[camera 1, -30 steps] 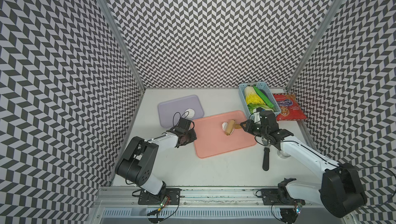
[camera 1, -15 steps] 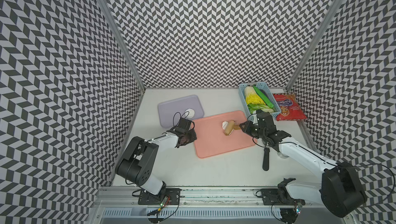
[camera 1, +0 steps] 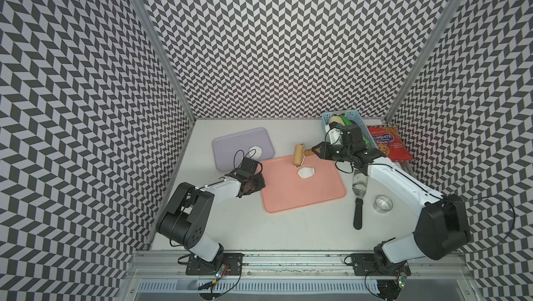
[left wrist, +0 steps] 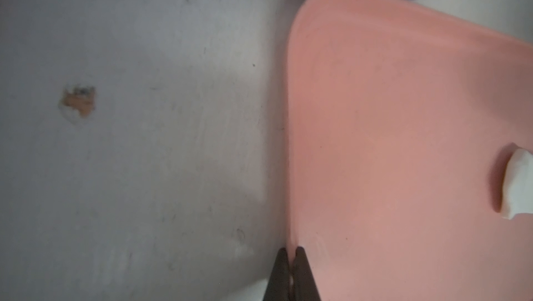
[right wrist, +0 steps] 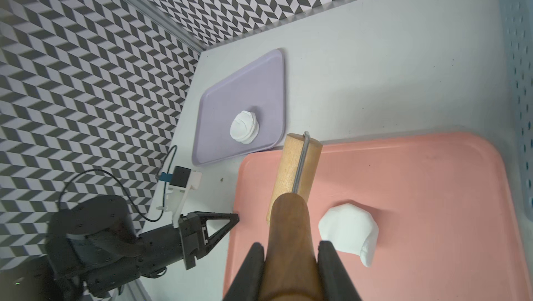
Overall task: Roll out the dumpling wrappers from the dough
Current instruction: Flatten out the dough on the work surface.
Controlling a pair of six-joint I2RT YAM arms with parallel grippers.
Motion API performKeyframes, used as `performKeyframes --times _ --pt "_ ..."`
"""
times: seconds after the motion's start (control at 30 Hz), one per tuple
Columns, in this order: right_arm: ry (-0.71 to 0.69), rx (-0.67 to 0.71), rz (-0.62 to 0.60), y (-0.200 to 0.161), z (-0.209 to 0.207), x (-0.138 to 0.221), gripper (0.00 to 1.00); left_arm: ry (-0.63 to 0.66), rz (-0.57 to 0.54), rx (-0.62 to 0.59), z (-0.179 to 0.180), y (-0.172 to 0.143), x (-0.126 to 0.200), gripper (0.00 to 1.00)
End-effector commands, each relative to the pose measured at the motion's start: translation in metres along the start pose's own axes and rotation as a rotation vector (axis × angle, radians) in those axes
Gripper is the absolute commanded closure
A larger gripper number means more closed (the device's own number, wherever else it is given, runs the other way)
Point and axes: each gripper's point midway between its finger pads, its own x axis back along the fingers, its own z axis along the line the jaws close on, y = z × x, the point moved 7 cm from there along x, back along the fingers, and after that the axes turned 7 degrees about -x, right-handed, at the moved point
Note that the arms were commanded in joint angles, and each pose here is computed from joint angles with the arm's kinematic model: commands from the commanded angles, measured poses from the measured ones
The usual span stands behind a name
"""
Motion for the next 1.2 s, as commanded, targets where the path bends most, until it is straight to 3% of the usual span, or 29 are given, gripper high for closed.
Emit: performKeyframes --times 0.0,0.2,0.33,0.7,1.0,1.17 --pt "-0.047 0.017 -0.015 0.002 -0.008 0.009 1.0 0.166 0.214 -0.013 0.033 -0.049 -0.014 1.0" --pt "0.086 -0.169 -0.058 -0.018 -0.003 0.022 1.0 0.163 0.213 -0.012 0.033 -0.049 -0.013 1.0" --pt "0.127 -0.22 -0.058 -0.03 0.001 0.033 1.0 0.164 0.212 -0.017 0.033 -0.049 -0.013 1.0" --pt "-0.038 -0.361 -0.157 -0.053 -0.036 0.046 1.0 0.163 0.217 -0.018 0.032 -0.048 -0.015 1.0" --pt "-0.072 -0.409 -0.225 -0.048 -0.042 0.045 1.0 0.168 0.221 -0.019 0.034 -0.05 -0.015 1.0" --pt "-0.054 -0.521 -0.225 -0.063 -0.052 0.041 1.0 0.171 0.221 -0.014 0.035 -0.051 -0.015 1.0"
